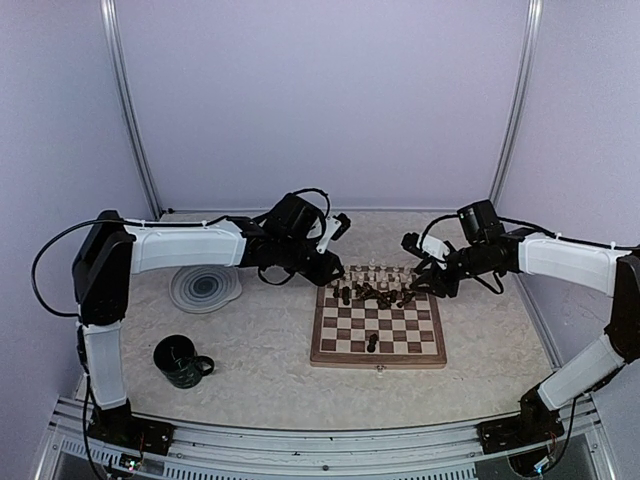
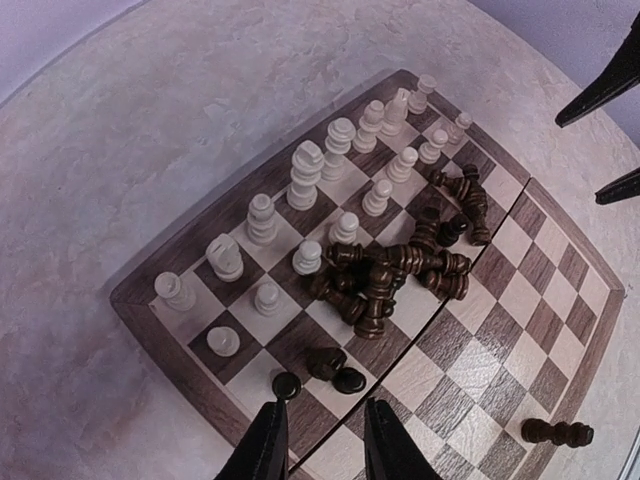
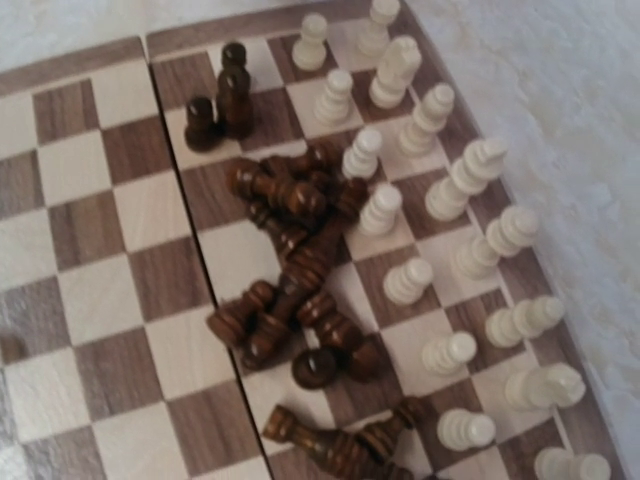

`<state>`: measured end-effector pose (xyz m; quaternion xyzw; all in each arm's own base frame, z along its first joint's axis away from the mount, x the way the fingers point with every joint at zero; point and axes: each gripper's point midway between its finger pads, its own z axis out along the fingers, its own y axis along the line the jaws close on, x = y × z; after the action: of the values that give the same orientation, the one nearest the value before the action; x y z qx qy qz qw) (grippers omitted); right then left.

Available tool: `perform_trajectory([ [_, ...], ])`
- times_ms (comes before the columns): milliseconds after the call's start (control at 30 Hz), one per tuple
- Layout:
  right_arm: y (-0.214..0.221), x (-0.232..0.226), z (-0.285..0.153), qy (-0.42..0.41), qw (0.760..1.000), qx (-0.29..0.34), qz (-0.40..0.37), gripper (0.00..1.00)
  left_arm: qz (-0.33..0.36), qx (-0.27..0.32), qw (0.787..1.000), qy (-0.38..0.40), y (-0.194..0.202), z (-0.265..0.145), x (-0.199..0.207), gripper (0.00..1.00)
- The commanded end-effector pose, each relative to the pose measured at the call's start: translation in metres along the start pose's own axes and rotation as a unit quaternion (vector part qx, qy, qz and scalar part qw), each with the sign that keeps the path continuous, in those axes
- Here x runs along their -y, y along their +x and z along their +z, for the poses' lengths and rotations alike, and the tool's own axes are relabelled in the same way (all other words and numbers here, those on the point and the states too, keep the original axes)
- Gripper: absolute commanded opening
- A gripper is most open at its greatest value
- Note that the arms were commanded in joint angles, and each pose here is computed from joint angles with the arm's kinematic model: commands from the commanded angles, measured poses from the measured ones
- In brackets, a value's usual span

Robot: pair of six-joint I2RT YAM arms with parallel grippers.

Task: Set up the chess pieces on the board
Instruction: Pick up the knight from the chessboard.

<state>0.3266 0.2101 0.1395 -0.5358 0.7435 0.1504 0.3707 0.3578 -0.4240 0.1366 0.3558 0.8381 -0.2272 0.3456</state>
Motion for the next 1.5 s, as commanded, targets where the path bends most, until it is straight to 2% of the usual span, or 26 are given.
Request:
perform_trajectory([
  [0,0.001,0.005,-0.005,0.022,1.0,0.0,-0.015,0.44,0.009,-0.048,0.998,0.03,0.007,0.016,0.023,0.28],
  [267,0.003,0.003,-0.006,0.023,1.0,-0.001,-0.02,0.44,0.015,-0.087,0.996,-0.034,0.011,0.042,0.015,0.24],
  [567,0.003,0.003,-0.006,0.027,0.999,-0.002,-0.025,0.44,0.019,-0.121,0.992,-0.04,0.022,0.049,0.015,0.22],
  [1167,0.005,0.001,-0.006,0.027,0.999,-0.006,-0.028,0.44,0.016,-0.122,0.991,-0.057,0.025,0.061,0.007,0.19],
  [1333,0.006,0.001,-0.005,0.026,0.999,-0.007,-0.028,0.44,0.014,-0.126,0.99,-0.061,0.029,0.065,0.005,0.24],
  [1467,0.007,0.0,-0.004,0.024,0.999,-0.008,-0.028,0.44,0.013,-0.127,0.99,-0.065,0.03,0.066,0.003,0.24],
])
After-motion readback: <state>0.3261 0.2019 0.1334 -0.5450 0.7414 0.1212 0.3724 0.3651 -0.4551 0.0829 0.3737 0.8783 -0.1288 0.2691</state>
